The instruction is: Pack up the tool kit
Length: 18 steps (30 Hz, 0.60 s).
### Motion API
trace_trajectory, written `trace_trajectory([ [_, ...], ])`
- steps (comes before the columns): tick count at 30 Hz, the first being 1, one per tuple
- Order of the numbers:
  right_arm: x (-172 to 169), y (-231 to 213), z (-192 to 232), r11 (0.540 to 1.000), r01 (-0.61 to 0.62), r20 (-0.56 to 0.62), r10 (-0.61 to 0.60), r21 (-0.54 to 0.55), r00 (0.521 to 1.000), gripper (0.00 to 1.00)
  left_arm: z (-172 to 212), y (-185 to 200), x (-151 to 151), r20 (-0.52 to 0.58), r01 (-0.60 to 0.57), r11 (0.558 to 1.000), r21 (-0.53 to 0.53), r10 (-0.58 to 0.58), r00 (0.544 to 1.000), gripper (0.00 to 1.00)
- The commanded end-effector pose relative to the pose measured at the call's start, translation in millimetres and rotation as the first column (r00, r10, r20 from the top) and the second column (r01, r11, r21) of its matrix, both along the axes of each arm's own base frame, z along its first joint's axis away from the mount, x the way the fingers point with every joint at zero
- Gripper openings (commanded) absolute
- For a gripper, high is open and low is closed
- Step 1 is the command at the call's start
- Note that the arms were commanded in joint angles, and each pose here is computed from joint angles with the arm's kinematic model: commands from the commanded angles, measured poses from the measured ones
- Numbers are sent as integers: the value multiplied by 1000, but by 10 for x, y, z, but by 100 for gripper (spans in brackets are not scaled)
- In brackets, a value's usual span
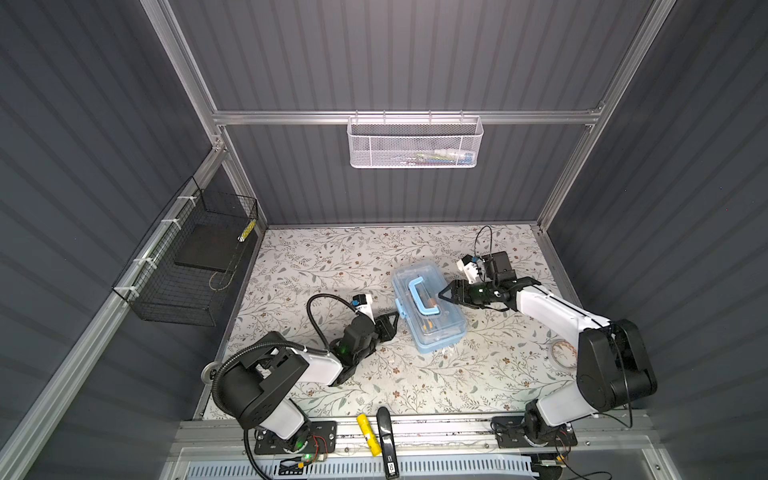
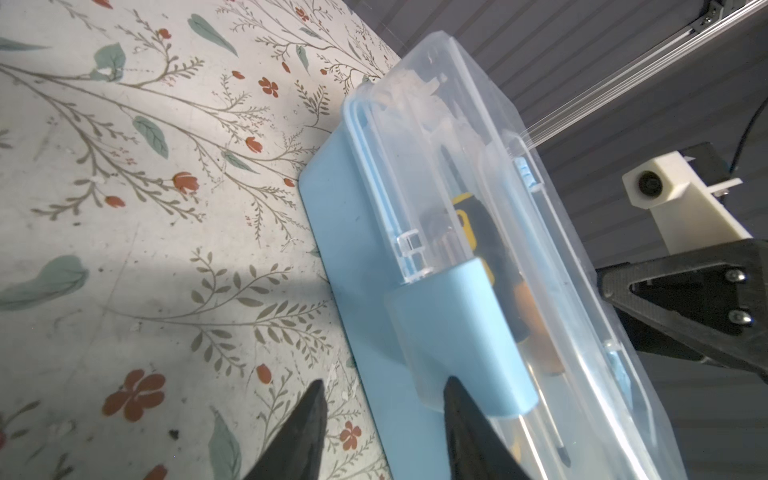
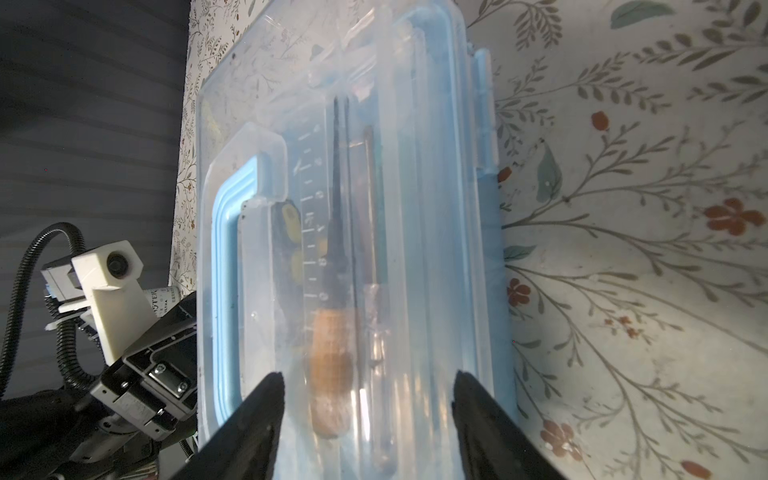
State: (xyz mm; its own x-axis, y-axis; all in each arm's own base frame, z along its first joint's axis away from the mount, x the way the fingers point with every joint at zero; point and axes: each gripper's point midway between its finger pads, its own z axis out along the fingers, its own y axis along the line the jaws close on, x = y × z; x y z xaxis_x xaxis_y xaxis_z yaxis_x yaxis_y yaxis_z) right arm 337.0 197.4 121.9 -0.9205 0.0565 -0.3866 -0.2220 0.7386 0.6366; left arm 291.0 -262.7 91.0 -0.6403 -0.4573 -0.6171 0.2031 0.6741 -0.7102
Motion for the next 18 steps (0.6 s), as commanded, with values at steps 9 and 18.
trace_trajectory([
  [9,-107,36,-222,1000,-20,-82,20,-5,996,65,154,-18,10,48,11,998,-58,-8,999,40],
  [18,-79,67,-221,999,-32,-85,32,5,996,65,272,-76,-6,61,43,997,-64,-39,997,33],
])
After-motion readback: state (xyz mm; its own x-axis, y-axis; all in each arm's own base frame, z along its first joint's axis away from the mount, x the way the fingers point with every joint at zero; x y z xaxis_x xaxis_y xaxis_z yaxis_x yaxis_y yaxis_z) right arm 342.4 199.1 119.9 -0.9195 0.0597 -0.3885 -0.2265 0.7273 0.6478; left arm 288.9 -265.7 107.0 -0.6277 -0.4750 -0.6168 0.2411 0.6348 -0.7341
